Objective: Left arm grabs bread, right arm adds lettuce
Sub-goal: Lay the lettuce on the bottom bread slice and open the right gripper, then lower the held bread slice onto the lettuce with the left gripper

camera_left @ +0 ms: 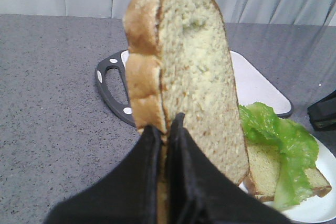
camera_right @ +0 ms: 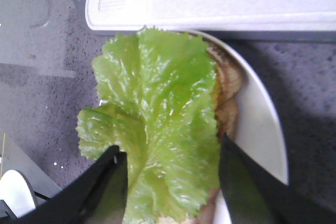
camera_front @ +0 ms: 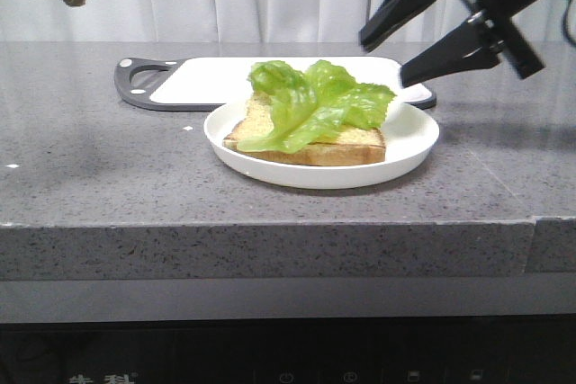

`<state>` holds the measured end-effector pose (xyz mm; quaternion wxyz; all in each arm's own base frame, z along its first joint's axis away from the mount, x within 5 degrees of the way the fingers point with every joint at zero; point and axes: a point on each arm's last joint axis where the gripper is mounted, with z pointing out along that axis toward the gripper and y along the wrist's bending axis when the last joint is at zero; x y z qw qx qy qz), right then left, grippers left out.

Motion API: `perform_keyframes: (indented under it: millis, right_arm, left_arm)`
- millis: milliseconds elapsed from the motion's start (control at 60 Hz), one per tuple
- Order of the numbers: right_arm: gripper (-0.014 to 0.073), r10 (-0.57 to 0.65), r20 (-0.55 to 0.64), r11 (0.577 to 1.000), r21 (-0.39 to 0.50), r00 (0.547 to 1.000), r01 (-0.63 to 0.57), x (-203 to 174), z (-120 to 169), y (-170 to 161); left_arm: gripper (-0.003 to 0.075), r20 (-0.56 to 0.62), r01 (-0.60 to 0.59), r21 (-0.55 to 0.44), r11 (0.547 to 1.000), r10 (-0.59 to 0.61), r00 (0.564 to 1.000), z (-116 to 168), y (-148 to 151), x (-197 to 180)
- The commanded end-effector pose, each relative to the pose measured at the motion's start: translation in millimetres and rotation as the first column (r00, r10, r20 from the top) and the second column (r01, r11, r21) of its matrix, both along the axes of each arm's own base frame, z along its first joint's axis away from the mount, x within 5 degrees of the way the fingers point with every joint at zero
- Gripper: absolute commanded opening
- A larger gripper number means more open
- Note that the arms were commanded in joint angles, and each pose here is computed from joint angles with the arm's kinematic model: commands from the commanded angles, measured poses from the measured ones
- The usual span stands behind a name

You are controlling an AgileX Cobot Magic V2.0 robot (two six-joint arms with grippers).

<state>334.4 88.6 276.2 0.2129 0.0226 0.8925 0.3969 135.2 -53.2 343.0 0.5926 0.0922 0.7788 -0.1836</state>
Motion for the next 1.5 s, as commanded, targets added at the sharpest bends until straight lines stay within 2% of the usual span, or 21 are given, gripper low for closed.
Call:
perform_keyframes:
  millis: [0, 150, 234, 284, 400, 484, 667, 767, 917, 1134, 1318, 1484]
  right_arm:
    - [0.0421, -0.018, 0.09, 0.999, 0.044, 0.996, 0.014, -9, 35, -9]
    - [0.0405, -0.014, 0.202, 1.0, -0.022, 0.979, 0.019, -22, 64, -18]
    - [0.0334, 0.003, 0.275, 0.997, -0.076, 0.961, 0.019, -32, 83, -21]
    - [0.0262, 0.005, 0.311, 0.995, -0.097, 0.95, 0.026, -39, 91, -22]
    - [0.002, 0.014, 0.38, 0.986, -0.157, 0.925, 0.049, -53, 106, -26]
    - [-0.0076, 0.02, 0.41, 0.978, -0.197, 0.912, 0.067, -58, 110, -29]
    - [-0.0061, 0.025, 0.497, 0.946, -0.292, 0.867, 0.14, -73, 120, -38]
    - [-0.0061, -0.02, 0.6, 0.914, -0.314, 0.8, 0.258, -93, 124, -47]
    - [-0.0061, -0.069, 0.708, 0.862, -0.312, 0.703, 0.399, -129, 114, -59]
    - [-0.0061, -0.093, 0.8, 0.822, -0.275, 0.593, 0.499, -176, 93, -68]
    - [-0.0061, -0.094, 0.817, 0.821, -0.26, 0.569, 0.508, -206, 76, -69]
    - [-0.0061, -0.093, 0.817, 0.822, -0.26, 0.569, 0.507, -210, 72, -69]
  left_arm:
    - [-0.002, 0.083, -0.026, -0.05, 0.998, 0.03, 0.996, 16, 2, 1]
    - [-0.002, 0.083, -0.026, -0.051, 0.998, 0.03, 0.996, 16, 2, 1]
    - [-0.002, 0.083, -0.026, -0.051, 0.998, 0.03, 0.996, 16, 2, 1]
    - [-0.002, 0.083, -0.026, -0.051, 0.998, 0.03, 0.996, 16, 2, 1]
    - [-0.002, 0.083, -0.026, -0.051, 0.998, 0.03, 0.996, 16, 2, 1]
    - [-0.002, 0.083, -0.026, -0.051, 0.998, 0.03, 0.996, 16, 2, 1]
    - [-0.002, 0.082, -0.026, -0.053, 0.998, 0.031, 0.996, 16, 2, 1]
    - [-0.002, 0.082, -0.026, -0.053, 0.998, 0.031, 0.996, 16, 2, 1]
    - [-0.002, 0.082, -0.026, -0.053, 0.998, 0.031, 0.996, 16, 2, 1]
    - [-0.0021, 0.053, -0.024, -0.079, 0.997, 0.028, 0.998, 15, 0, 6]
    - [-0.002, -0.063, 0.083, -0.129, 0.988, -0.092, 0.994, 29, -24, 23]
    - [-0.002, -0.179, 0.192, -0.201, 0.961, -0.229, 0.957, 42, -61, 51]
